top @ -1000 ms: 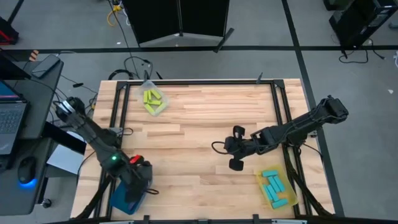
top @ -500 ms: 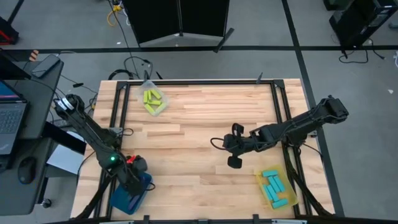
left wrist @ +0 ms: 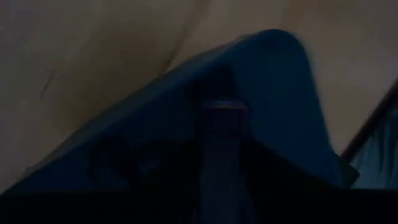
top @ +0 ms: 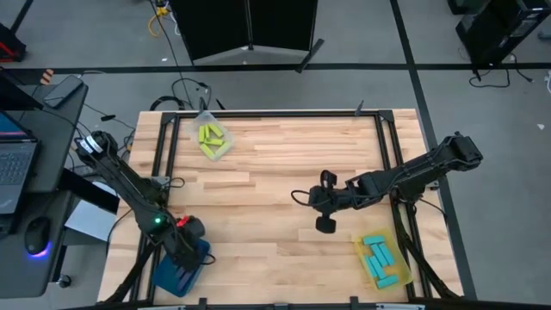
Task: Sort blocks
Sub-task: Put the purple block into the blue bin, then return to Home Position
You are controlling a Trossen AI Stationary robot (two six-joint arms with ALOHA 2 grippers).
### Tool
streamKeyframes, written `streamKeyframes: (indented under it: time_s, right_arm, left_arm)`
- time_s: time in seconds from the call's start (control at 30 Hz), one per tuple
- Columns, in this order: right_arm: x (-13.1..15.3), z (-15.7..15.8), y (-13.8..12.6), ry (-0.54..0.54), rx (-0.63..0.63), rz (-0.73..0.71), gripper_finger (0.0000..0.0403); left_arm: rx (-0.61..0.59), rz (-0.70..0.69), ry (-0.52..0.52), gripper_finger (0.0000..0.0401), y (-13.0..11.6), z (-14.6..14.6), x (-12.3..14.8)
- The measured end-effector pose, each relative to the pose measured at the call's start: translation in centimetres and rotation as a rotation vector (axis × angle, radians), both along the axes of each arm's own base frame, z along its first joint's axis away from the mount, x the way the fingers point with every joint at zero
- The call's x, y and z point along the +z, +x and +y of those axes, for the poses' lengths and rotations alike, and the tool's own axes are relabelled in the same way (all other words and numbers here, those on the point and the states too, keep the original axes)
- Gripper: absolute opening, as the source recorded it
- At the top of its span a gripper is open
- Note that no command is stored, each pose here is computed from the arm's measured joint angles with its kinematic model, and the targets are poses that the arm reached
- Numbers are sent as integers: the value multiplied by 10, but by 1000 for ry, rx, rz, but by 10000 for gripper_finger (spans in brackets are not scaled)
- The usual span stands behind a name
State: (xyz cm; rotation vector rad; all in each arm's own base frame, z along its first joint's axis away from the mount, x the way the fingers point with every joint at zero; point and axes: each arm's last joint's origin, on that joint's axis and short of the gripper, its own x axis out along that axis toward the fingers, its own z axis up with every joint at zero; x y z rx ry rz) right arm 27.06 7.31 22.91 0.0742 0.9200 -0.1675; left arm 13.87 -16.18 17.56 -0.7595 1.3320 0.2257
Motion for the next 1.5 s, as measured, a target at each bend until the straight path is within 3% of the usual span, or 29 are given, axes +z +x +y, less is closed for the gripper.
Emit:
streamKeyframes:
  time_s: [0.17, 0.33, 0.63, 1.0, 1.23, 1.5]
  right_arm:
    - [0, -3, 1, -10, 25, 5, 10]
    - [0, -11, 3, -19, 9, 7, 13]
    - [0, -14, 4, -29, 10, 9, 12]
    - [1, -22, 7, -56, 17, -3, 12]
    - [4, -28, 11, -63, 11, -42, 12]
    - [4, -37, 13, -95, -37, -52, 12]
  left_arm:
    - [-69, -24, 14, 185, 3, -3, 9]
    - [-122, -13, 61, 185, 2, -2, 18]
    - [-220, -4, 107, 125, 3, -3, 35]
    - [-404, -38, 98, 7, 6, -2, 39]
    - [-366, -32, 181, 7, 4, 18, 46]
    - [-168, -96, 441, 5, -7, 53, 61]
